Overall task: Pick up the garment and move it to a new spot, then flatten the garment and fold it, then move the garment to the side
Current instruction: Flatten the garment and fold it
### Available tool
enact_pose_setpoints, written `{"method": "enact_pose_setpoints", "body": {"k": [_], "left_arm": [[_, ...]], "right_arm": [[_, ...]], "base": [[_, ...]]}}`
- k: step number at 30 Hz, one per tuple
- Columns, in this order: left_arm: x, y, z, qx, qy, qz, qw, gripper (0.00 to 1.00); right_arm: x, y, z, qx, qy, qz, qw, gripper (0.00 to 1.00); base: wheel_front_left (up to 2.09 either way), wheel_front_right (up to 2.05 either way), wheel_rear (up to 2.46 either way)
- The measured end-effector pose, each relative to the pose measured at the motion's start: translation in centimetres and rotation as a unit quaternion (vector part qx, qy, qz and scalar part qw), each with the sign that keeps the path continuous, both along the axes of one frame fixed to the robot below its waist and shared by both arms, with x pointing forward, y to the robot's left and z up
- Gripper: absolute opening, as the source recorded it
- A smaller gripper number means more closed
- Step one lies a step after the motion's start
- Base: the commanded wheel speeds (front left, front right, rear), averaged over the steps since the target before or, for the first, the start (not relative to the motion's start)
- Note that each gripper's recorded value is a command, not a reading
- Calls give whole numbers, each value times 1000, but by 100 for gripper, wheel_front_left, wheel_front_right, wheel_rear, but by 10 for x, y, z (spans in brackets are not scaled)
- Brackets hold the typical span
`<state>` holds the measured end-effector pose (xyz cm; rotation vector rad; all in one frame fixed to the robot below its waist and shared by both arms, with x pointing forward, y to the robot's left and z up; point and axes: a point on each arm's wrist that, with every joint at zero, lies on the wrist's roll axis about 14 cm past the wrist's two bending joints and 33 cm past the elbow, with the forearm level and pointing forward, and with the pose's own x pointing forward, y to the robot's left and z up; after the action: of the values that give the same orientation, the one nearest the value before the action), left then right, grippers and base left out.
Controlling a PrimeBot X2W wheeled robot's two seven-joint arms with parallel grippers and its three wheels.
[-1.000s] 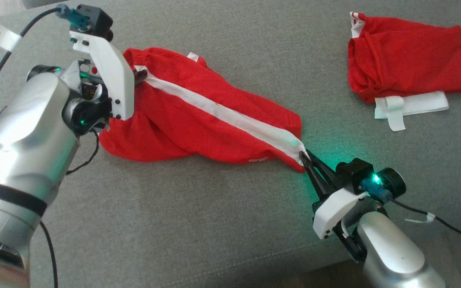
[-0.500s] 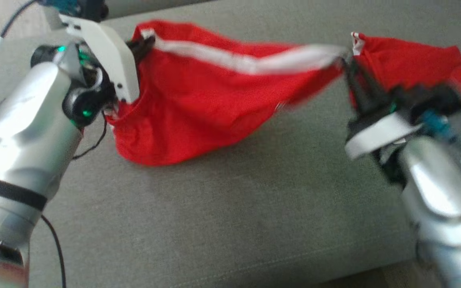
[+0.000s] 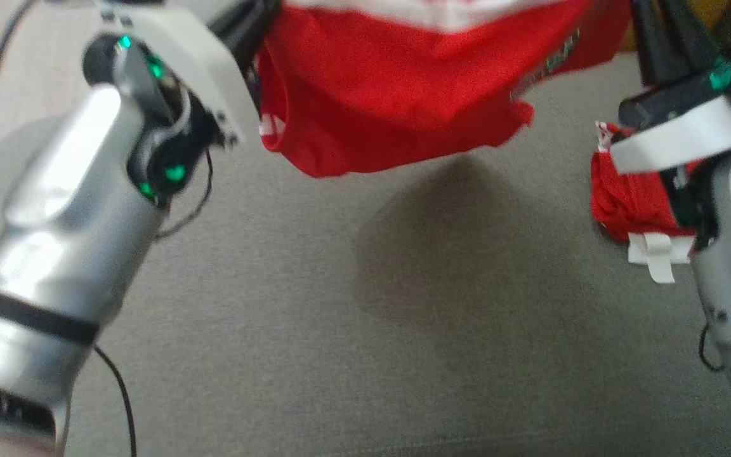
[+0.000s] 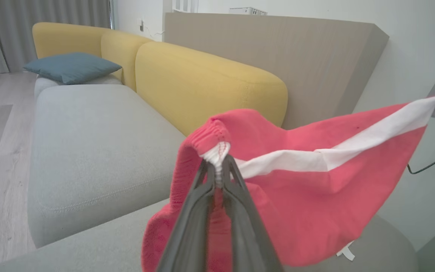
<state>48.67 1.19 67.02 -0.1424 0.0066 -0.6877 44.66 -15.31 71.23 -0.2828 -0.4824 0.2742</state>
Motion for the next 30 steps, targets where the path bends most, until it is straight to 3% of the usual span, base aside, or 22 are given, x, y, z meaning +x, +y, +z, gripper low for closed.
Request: {"method": "enact_pose_setpoints", "body": {"k": [10, 20, 25, 30], "left_arm": [[-65, 49, -22, 2, 20, 39, 999, 0], [-84, 63, -25, -42, 31, 67, 996, 0], [-70, 62, -36, -37, 50, 68, 996, 0], [-4, 67, -9, -14, 7, 94, 995, 0]], "right_arm": [[-44, 10, -42, 9, 84, 11, 996, 0], [-51, 2, -75, 35, 149, -8, 988, 0], [-34, 13, -83, 32, 179, 7, 983, 0], [32, 22, -39, 12, 144, 24, 989, 0]], "base": [[0, 0, 0], [0, 0, 0], [0, 0, 0], [0, 0, 0]]}}
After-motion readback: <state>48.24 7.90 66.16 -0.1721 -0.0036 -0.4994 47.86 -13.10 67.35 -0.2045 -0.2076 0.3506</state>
